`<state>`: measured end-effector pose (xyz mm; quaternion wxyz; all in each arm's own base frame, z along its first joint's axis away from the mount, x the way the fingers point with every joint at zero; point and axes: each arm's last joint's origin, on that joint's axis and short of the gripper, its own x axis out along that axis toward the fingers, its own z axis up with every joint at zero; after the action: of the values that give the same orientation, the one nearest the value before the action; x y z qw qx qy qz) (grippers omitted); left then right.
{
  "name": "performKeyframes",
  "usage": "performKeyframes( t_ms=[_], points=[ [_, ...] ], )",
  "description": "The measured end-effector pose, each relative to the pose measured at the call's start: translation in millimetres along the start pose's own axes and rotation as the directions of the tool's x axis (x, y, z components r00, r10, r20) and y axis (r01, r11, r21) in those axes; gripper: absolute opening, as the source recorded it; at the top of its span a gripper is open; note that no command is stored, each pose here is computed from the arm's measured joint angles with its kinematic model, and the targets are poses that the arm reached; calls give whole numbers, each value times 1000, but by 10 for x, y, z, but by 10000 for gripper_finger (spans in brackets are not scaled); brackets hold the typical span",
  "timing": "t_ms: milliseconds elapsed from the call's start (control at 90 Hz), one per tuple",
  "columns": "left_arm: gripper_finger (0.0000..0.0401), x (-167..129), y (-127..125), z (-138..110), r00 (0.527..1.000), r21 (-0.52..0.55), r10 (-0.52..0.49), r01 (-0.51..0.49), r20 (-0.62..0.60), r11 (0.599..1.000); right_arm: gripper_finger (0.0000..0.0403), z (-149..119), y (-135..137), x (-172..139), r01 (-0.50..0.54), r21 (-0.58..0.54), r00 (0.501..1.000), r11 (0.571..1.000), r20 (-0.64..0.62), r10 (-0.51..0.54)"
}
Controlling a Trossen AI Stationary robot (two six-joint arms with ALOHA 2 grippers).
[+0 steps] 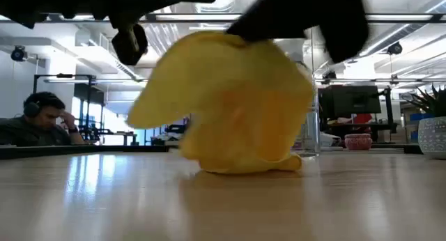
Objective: Apply microfiber cloth
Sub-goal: Wipe the black cellphone with the yellow microfiber cloth
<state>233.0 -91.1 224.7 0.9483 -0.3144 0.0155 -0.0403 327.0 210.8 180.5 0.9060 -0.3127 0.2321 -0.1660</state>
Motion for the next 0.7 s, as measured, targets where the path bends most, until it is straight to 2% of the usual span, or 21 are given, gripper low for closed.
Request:
performKeyframes(
  t_ms=[78,267,444,567,700],
  points=[
    [17,-30,-25,39,1000,-2,-6,6,9,1000,0,-104,-49,-146,-7,35,996,999,-84,10],
    [17,-55,65,-64,993,-12,69,-71,-95,997,0,-373,-288,-476,50,100,961,994,-275,-21],
    [17,-17,235,-165,963,-68,121,-142,-241,988,0,-524,-390,-612,92,145,943,985,-330,-39],
    [17,53,421,-187,939,-139,141,-192,-314,971,0,-563,-386,-526,50,188,929,981,-370,24],
    [17,135,656,-262,895,-218,132,-243,-427,945,0,-570,-349,-408,-73,239,902,968,-399,166]
  ],
)
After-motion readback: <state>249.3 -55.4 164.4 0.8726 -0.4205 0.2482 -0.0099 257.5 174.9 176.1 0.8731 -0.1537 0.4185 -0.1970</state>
